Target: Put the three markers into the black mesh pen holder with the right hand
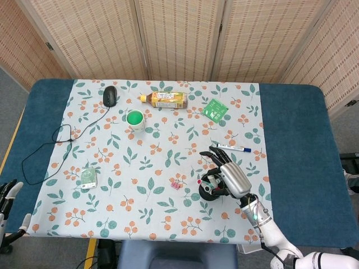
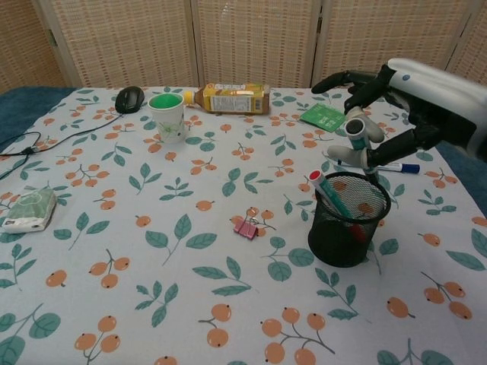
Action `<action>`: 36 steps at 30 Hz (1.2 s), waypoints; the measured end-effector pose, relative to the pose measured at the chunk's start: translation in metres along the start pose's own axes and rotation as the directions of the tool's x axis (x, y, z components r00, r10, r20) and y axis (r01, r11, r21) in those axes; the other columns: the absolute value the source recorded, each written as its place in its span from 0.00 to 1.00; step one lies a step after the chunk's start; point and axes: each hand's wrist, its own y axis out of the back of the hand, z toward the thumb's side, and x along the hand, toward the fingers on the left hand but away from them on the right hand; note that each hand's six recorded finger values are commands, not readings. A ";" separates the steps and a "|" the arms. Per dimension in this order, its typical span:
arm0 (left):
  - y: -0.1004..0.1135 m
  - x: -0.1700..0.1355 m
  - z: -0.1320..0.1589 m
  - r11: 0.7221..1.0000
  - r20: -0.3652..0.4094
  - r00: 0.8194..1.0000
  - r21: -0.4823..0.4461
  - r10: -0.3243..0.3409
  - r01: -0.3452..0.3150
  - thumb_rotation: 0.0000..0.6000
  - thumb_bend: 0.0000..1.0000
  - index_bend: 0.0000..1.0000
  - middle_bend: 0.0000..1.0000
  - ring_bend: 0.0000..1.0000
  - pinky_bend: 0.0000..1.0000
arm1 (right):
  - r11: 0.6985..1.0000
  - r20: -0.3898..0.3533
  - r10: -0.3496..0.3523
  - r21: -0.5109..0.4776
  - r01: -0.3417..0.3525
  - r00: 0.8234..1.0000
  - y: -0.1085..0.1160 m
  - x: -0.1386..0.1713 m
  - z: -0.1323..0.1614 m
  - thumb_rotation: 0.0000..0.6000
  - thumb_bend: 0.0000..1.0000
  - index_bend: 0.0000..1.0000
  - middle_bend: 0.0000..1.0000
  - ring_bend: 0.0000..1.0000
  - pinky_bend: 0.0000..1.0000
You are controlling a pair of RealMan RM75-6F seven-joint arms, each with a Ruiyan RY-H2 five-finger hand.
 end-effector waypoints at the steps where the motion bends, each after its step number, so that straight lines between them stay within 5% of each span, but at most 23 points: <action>1: 0.000 0.000 0.000 1.000 0.000 1.000 0.000 0.000 0.000 1.00 0.45 0.00 0.07 0.05 0.22 | 1.000 0.006 0.002 -0.010 -0.002 1.000 -0.002 0.001 -0.003 1.00 0.30 0.67 0.15 0.00 0.00; 14: 0.005 -0.001 -0.003 1.000 -0.006 1.000 -0.006 0.013 -0.013 1.00 0.45 0.00 0.07 0.05 0.22 | 0.993 0.023 0.021 -0.118 -0.018 1.000 -0.025 -0.007 -0.027 1.00 0.29 0.67 0.15 0.00 0.00; 16: 0.005 -0.001 -0.003 1.000 -0.006 1.000 -0.005 0.014 -0.014 1.00 0.45 0.00 0.07 0.05 0.22 | 0.993 0.023 0.034 -0.112 -0.032 0.999 -0.027 -0.005 -0.029 1.00 0.26 0.57 0.11 0.00 0.00; 20: 0.003 0.000 -0.003 1.000 -0.006 1.000 -0.002 0.009 -0.009 1.00 0.45 0.00 0.07 0.05 0.22 | 0.994 0.034 0.057 -0.098 -0.054 0.998 -0.025 0.001 -0.036 1.00 0.16 0.16 0.01 0.00 0.00; 22: 0.002 0.000 -0.003 1.000 -0.006 1.000 0.000 0.006 -0.006 1.00 0.45 0.00 0.07 0.05 0.22 | 0.995 0.041 0.059 -0.079 -0.055 0.997 -0.022 0.003 -0.039 1.00 0.13 0.04 0.00 0.00 0.00; 30: 0.001 0.001 -0.003 1.000 -0.011 1.000 0.001 0.003 -0.003 1.00 0.45 0.00 0.07 0.05 0.22 | 0.999 0.063 0.052 -0.005 -0.052 0.997 0.000 0.007 -0.042 1.00 0.09 0.00 0.00 0.00 0.00; 36: 0.002 0.001 -0.003 1.000 -0.011 1.000 -0.003 0.008 -0.008 1.00 0.45 0.00 0.07 0.05 0.22 | 0.997 0.087 0.018 0.078 -0.025 0.996 0.037 0.009 -0.043 1.00 0.12 0.00 0.00 0.00 0.00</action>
